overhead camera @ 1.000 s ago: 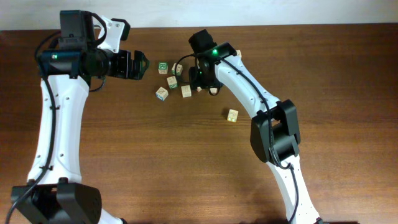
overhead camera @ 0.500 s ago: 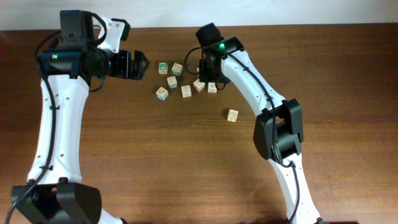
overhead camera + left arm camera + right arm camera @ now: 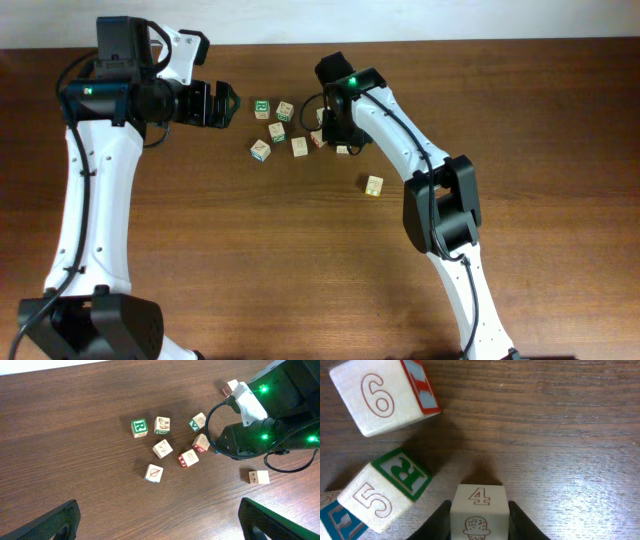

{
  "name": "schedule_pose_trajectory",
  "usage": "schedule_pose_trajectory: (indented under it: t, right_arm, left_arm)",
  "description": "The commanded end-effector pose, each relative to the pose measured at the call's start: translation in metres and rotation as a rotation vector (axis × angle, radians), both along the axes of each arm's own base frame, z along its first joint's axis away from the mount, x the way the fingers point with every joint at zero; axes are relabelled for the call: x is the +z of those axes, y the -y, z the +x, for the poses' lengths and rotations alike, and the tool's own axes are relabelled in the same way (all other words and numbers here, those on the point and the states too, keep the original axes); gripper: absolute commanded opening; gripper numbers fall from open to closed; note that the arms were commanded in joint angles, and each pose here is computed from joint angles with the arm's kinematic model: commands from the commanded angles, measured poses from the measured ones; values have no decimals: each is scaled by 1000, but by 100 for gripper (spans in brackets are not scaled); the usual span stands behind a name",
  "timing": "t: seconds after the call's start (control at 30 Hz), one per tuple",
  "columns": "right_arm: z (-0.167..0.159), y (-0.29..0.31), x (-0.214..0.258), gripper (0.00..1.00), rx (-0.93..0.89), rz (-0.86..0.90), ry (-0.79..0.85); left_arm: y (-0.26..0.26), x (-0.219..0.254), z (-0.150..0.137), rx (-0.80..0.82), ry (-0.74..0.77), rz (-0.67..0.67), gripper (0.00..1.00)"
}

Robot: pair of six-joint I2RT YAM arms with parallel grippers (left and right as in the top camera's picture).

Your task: Rotate 5 blocks

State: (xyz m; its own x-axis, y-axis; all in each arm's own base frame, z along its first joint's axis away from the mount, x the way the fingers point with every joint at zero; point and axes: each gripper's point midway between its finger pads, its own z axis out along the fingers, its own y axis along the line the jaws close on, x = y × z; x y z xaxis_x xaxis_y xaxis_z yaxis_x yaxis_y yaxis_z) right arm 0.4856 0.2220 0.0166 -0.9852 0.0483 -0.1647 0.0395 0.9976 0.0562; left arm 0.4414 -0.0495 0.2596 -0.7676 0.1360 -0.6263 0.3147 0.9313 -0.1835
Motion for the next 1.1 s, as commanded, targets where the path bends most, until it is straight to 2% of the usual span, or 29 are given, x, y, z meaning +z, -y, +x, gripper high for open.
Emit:
schedule_pose_trajectory:
  t: [0.0,0.13,0.2,0.27,0.3,0.4,0.47,0.77,0.93,1.03,1.07]
  right_arm:
    - [-42,-8,-9,28,6,68,-194]
    - [-84,9,-5,28,-7,1,-366]
    - [-93,16,-3,29,-9,-27,-404]
    - [-95,18,-3,29,0,-36,-411]
    - [-93,21,-3,35,0,-52,-402]
    - [-92,22,-3,43,0,-59,-394]
    - [-88,20,6,44,2,-49,-373]
    - [-64,-2,136,44,130,119,-115]
    - [-73,9,207,44,199,208,21]
    - [-90,41,236,44,163,163,64]
    - [-101,61,230,44,122,115,23]
  left_arm:
    - [-1,10,3,6,23,-4,99]
    - [-1,10,3,6,23,-4,99]
    - [-1,10,3,6,23,-4,99]
    - [-1,10,3,6,23,-4,99]
    - [-1,10,3,6,23,-4,99]
    - [-1,10,3,6,23,-4,99]
    - [-1,10,3,6,23,-4,99]
    - [-1,10,3,6,23,-4,99]
    - [-1,10,3,6,23,-5,99]
    - [-1,10,3,6,23,-4,99]
    - [-1,10,3,6,23,-4,99]
